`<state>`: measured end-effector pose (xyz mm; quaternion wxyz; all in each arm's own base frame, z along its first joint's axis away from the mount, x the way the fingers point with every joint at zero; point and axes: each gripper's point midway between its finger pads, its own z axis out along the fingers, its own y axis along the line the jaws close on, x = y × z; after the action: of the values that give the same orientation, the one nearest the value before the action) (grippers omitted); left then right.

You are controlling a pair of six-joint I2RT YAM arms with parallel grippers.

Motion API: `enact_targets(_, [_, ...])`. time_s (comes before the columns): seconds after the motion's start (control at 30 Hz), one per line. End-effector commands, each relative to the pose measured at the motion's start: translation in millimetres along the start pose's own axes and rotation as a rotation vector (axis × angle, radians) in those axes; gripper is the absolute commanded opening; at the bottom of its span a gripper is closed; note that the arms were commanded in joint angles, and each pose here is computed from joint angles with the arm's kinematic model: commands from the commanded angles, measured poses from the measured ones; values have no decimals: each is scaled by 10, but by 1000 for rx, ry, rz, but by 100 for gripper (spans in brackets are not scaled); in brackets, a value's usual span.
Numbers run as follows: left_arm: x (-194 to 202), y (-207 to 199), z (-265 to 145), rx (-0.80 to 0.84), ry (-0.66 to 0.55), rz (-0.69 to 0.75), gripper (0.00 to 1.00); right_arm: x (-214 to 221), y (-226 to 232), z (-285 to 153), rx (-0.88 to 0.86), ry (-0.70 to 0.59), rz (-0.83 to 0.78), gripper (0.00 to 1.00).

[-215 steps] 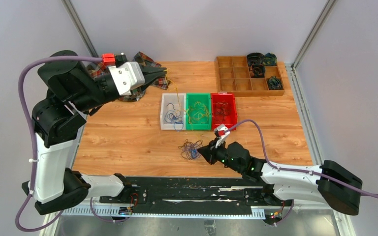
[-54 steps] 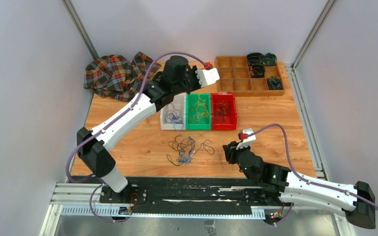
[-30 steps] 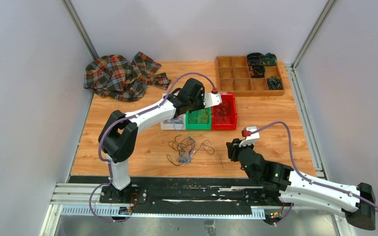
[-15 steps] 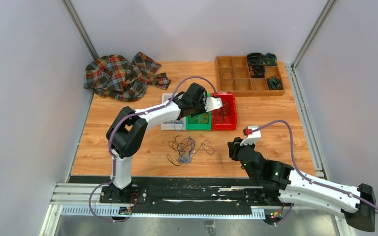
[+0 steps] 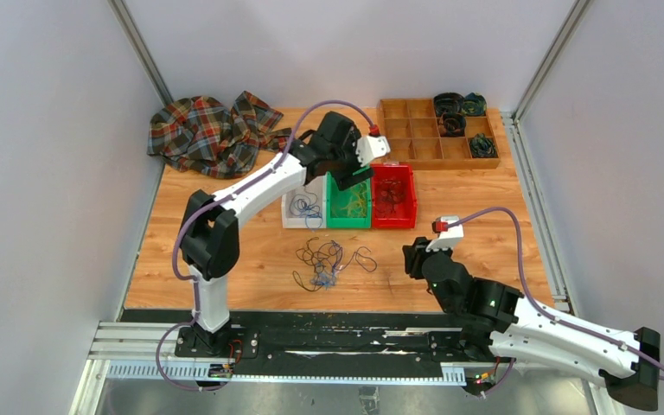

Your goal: Untangle the cables

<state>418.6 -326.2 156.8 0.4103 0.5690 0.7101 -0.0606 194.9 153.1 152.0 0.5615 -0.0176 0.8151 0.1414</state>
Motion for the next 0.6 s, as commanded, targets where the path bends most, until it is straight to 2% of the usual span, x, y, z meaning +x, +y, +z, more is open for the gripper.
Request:
enact_targets(0.0, [-129, -102, -379, 108, -16, -13, 79, -186, -8, -28, 10, -24, -2, 32])
enact_targets(0.3, [56, -272, -772, 169, 54, 15, 89, -205, -10, -35, 12, -12, -35, 32])
enact_targets(0.47, [370, -750, -1228, 309, 73, 25, 89, -100, 2, -11, 4, 14, -40, 33])
enact_targets(0.57, [555, -1089, -1428, 398, 43, 45, 87, -58, 95, 27, -27, 32, -56, 33])
